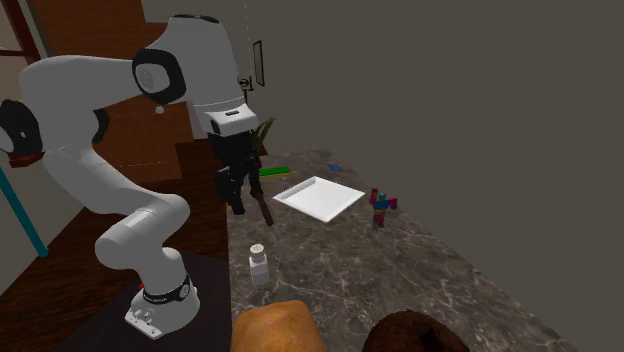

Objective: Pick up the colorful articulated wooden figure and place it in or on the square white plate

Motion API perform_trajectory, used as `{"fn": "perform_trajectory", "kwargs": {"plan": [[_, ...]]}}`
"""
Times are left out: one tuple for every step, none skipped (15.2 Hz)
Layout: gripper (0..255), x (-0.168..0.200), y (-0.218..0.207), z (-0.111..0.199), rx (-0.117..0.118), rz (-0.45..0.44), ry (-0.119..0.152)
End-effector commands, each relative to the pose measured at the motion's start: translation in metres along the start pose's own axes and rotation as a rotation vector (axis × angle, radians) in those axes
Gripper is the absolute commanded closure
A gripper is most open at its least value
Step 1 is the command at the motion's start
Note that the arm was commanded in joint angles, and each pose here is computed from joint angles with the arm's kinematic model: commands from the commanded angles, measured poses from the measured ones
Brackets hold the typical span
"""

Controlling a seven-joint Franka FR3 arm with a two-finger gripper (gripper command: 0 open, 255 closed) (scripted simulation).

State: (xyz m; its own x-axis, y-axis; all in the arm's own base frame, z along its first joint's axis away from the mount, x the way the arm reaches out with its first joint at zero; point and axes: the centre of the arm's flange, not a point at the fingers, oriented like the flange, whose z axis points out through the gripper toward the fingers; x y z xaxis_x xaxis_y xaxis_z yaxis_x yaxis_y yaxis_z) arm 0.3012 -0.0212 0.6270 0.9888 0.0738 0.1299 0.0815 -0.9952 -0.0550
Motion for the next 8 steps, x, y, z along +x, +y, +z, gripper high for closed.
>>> {"fn": "perform_trajectory", "kwargs": {"plan": [[0,0.0,0.0,0.0,0.0,0.0,0.0],[0,0.011,-0.007,0.004,0.0,-0.009,-0.004],[0,0.023,-0.013,0.007,-0.001,-0.018,-0.008],[0,0.034,-0.02,0.011,-0.001,-0.028,-0.012],[0,0.045,-0.027,0.015,-0.002,-0.037,-0.016],[0,0.057,-0.034,0.019,-0.002,-0.046,-0.02],[0,0.068,-0.041,0.023,-0.003,-0.055,-0.024],[0,0.079,-0.048,0.027,-0.003,-0.064,-0.028]]}}
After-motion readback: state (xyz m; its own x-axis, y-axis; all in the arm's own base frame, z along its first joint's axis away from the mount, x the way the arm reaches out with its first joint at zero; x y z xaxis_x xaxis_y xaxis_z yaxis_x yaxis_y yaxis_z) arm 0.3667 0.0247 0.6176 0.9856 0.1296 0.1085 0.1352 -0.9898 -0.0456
